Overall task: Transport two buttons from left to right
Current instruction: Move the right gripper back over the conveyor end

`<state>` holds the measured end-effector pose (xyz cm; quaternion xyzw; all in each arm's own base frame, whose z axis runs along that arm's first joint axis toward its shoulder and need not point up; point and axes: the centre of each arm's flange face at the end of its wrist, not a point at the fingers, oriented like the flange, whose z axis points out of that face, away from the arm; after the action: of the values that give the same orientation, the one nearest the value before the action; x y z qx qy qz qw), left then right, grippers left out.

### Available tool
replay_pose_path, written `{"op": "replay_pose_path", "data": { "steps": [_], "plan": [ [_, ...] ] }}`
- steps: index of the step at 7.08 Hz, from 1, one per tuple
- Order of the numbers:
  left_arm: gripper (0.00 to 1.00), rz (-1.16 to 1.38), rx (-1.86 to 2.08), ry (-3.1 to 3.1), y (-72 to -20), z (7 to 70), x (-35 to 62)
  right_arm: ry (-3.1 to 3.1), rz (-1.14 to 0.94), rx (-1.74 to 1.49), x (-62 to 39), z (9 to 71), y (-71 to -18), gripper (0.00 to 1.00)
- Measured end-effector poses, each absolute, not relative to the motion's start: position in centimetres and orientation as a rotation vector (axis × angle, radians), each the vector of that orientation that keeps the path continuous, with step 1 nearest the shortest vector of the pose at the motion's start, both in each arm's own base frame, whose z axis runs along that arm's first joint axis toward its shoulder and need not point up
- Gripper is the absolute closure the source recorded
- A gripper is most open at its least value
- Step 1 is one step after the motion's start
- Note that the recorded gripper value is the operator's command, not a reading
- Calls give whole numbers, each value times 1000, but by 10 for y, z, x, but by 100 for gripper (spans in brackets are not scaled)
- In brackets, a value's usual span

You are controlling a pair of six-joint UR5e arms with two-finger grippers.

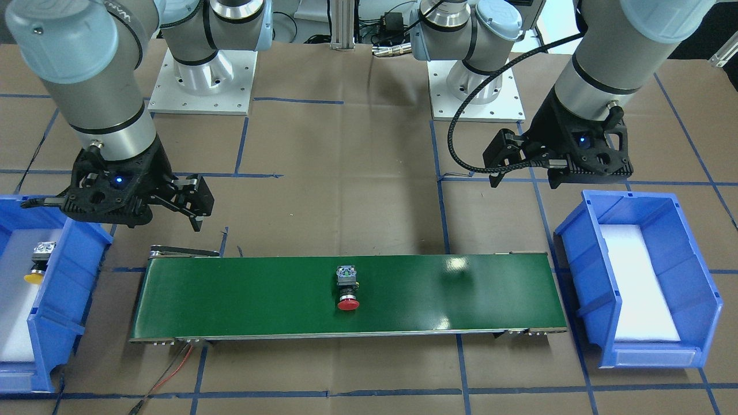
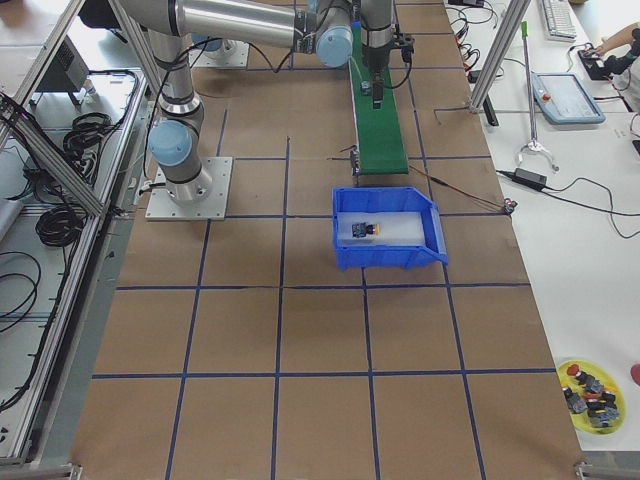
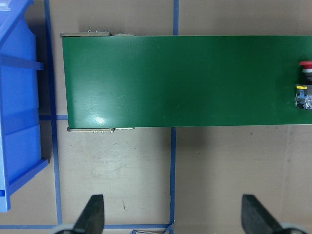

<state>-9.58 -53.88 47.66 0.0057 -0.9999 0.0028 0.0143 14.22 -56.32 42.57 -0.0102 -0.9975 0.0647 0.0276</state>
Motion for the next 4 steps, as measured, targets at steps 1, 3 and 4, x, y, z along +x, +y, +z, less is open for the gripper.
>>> {"op": "replay_pose_path", "data": {
  "steps": [1, 3, 4],
  "plan": [
    [0, 9, 17, -3113, -539, 476, -96, -3084, 198, -30, 148, 425, -561, 0],
    [0, 8, 16, -3113, -539, 477, -96, -3088, 195, -25, 152, 425, -560, 0],
    [0, 9, 16, -3113, -539, 477, -96, -3089, 193, -25, 152, 424, -560, 0]
  ]
}}
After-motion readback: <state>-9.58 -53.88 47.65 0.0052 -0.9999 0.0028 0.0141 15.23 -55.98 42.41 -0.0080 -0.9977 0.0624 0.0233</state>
